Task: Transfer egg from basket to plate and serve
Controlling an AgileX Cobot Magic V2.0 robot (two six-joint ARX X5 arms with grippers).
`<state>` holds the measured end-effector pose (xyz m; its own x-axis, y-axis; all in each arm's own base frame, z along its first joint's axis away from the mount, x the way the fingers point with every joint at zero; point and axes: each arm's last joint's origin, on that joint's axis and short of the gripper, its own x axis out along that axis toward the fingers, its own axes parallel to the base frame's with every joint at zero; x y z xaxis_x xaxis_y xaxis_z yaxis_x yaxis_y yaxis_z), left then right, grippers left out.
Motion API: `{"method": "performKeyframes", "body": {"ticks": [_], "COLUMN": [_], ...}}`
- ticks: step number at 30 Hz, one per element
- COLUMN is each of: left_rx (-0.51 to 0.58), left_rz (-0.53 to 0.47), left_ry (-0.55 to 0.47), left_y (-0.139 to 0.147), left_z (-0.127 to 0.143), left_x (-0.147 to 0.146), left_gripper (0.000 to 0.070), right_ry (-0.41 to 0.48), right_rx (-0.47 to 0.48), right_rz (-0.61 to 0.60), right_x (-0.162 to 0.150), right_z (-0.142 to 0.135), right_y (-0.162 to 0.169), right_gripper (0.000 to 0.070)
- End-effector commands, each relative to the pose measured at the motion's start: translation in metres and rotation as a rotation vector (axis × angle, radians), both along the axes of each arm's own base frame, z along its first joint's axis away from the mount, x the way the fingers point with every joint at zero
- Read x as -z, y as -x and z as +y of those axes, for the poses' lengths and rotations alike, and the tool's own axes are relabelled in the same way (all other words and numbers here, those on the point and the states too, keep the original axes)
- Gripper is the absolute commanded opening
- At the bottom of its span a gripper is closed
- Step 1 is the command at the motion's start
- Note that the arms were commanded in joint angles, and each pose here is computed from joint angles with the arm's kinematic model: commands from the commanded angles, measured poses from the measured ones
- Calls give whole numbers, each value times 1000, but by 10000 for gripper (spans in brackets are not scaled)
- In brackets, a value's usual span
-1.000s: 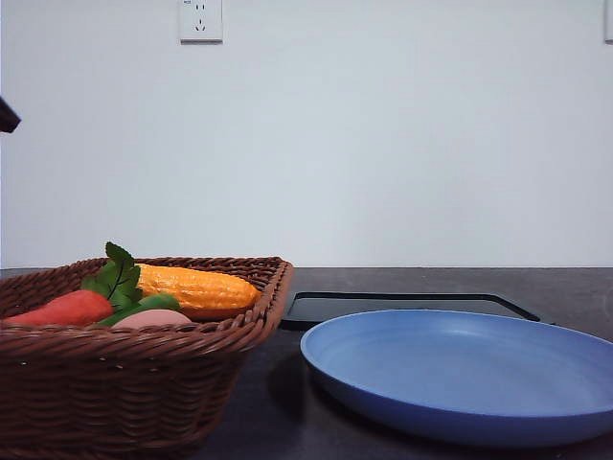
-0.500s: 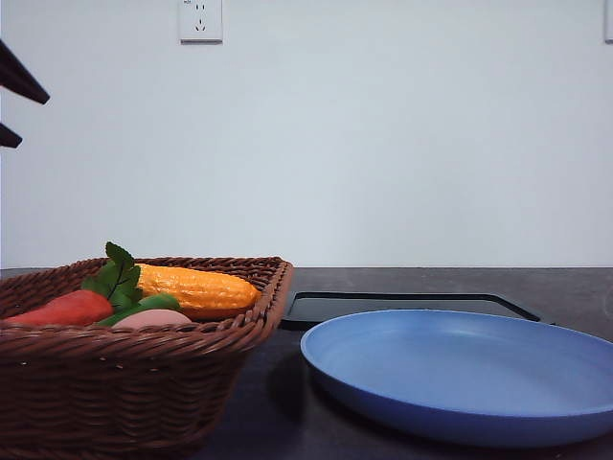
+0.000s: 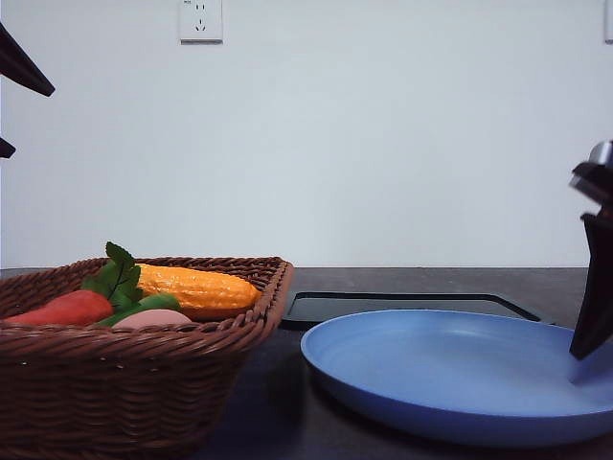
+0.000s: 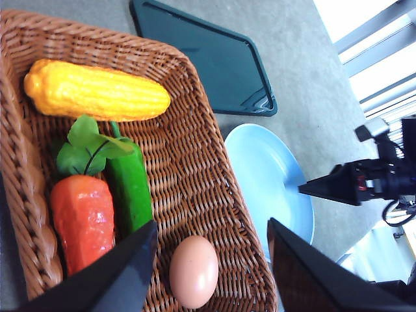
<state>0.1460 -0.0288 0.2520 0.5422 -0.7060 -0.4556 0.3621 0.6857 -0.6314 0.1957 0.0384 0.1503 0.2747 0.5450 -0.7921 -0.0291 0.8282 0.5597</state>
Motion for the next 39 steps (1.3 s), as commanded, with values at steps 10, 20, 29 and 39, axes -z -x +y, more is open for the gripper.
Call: {"method": "performKeyframes", "body": {"ticks": [10,20,29,39], "left_rx": [13,82,115,253], "left_rz": [-25,-20,-15,67], "left_ry": [0,-28,-284,-525], "left_y": [-2,1,0,-14], "left_z": [-1,-15,-56,-119], "left_x": [-5,-11,-32,-7], "left_gripper": [360,427,427,427], "right_ry": [-12,-59,-42,-42], "right_rx": [16,10,31,61], "right_rz": [1,-51,-135,-144], "right_x": [2,-20,-35,-36], "right_z": [2,1,-2,-7], "right_y": [-7,6,13,12], "right_gripper": [0,0,0,0]}}
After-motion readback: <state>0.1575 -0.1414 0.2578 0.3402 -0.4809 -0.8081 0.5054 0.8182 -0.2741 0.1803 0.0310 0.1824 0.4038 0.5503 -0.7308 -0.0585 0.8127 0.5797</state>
